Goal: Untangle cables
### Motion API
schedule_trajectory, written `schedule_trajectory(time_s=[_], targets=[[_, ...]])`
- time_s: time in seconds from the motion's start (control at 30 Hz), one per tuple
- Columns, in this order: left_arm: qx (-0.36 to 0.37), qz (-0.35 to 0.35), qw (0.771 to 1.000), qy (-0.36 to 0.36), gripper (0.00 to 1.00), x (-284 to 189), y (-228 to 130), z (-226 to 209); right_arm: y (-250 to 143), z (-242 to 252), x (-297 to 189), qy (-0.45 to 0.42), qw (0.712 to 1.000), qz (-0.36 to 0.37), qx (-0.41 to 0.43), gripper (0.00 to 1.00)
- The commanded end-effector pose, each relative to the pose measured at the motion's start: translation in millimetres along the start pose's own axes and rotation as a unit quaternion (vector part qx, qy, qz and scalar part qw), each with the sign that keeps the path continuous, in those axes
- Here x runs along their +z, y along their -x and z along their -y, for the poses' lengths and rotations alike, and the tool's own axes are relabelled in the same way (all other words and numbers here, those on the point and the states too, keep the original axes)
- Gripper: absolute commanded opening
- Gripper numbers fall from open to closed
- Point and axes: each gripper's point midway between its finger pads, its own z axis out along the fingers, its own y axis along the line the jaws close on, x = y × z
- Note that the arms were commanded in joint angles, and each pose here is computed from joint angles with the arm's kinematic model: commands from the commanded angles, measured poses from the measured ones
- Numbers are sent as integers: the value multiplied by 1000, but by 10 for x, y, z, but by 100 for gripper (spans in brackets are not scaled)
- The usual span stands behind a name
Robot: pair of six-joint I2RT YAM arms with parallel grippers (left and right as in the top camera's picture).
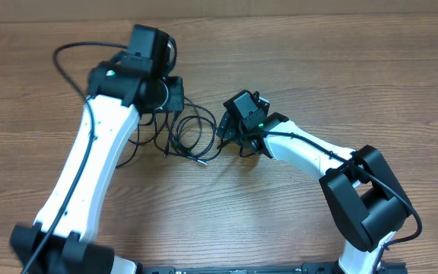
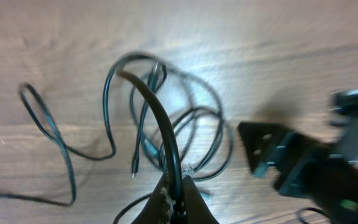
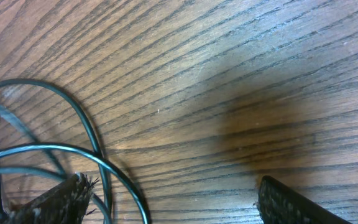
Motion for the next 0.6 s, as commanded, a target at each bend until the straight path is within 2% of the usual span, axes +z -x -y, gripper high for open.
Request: schedule_trajectory(time_s=[0.0, 0.13, 0.27, 0.57], targets=[[12, 107, 993, -42, 4, -719, 282, 133, -9, 23, 20, -5, 1000, 2, 1, 84], [15, 212, 974, -74, 4, -1394, 421, 189, -9, 24, 20, -5, 1000, 2, 1, 84], [17, 294, 950, -99, 4, -2024, 374, 185, -9, 24, 20, -5, 1000, 2, 1, 85], [17, 410, 902, -135, 4, -2979, 69, 104, -10, 25, 20, -5, 1000, 2, 1, 85]])
